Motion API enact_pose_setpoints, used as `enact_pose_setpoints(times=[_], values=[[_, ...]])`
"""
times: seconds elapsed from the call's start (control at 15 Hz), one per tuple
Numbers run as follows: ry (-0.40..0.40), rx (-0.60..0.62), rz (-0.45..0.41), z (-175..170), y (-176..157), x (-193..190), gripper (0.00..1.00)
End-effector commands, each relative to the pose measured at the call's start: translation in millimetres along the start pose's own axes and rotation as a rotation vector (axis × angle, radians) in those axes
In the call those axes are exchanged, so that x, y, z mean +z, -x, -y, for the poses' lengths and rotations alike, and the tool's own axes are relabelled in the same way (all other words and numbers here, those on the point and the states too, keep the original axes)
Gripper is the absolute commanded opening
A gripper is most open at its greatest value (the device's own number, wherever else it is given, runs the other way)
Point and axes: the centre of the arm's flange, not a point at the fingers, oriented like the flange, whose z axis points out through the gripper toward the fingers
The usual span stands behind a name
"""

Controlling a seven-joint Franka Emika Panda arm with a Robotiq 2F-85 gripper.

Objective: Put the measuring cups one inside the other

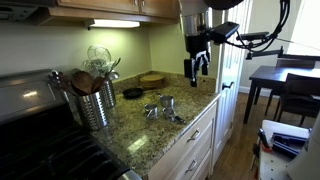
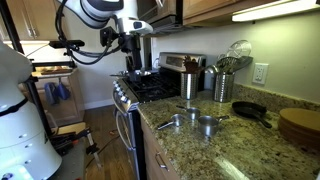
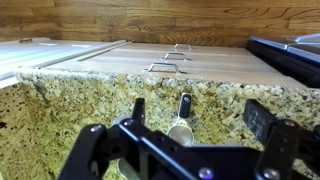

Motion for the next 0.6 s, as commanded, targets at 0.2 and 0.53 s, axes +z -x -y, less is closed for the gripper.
enact_pose_setpoints(times=[0.2, 0.53], values=[[0.009, -0.007, 0.007, 16.3, -17.4, 31.4, 1.0], [0.026, 0.033, 0.01, 23.0, -26.9, 63.1, 1.0]])
